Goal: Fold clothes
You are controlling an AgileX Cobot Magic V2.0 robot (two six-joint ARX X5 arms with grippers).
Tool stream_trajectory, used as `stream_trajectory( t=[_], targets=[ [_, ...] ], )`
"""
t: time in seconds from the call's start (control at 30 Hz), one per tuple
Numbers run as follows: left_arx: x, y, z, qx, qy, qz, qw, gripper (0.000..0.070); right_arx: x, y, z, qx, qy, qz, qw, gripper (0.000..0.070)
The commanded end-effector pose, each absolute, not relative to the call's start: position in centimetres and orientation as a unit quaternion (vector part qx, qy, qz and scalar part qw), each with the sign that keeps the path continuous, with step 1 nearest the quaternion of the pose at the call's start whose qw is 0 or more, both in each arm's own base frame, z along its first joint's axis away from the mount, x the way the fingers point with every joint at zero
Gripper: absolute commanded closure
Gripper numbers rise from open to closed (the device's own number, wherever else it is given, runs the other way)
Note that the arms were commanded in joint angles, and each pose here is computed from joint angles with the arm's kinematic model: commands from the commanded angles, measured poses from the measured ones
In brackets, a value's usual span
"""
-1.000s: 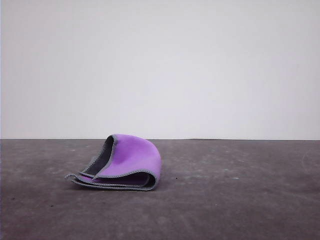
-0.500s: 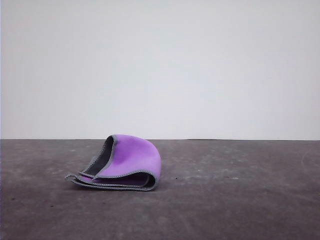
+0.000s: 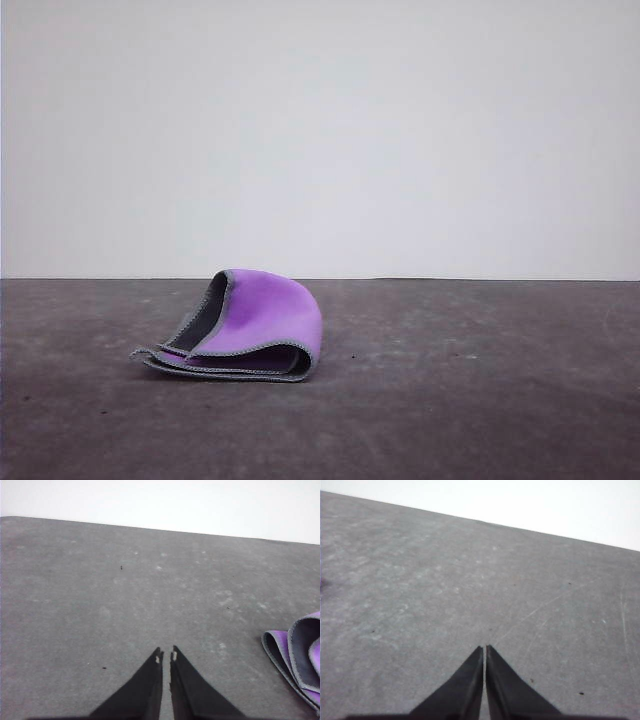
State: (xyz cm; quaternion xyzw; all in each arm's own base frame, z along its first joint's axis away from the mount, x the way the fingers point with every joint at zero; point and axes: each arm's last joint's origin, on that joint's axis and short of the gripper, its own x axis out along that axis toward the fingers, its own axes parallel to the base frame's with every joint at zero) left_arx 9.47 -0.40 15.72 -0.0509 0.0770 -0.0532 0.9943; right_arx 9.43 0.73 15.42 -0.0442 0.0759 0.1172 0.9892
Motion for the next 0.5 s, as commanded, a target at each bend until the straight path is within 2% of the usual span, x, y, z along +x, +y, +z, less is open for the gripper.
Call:
stream_trajectory(
  t=[0.0, 0.47],
  targets=[
    [9.54, -0.42, 15.04, -0.053, 0.090, -0.054, 0.993, 0.0684, 9.53, 0.74, 15.11, -0.035, 0.074, 0.118, 0.990, 0.0696],
    [9.54, -0.42, 15.03, -0.053, 0.090, -0.054, 0.993, 0.0684, 9.55, 0.70, 15.20, -0.037, 0.069, 0.112, 0.991, 0.0696]
  ],
)
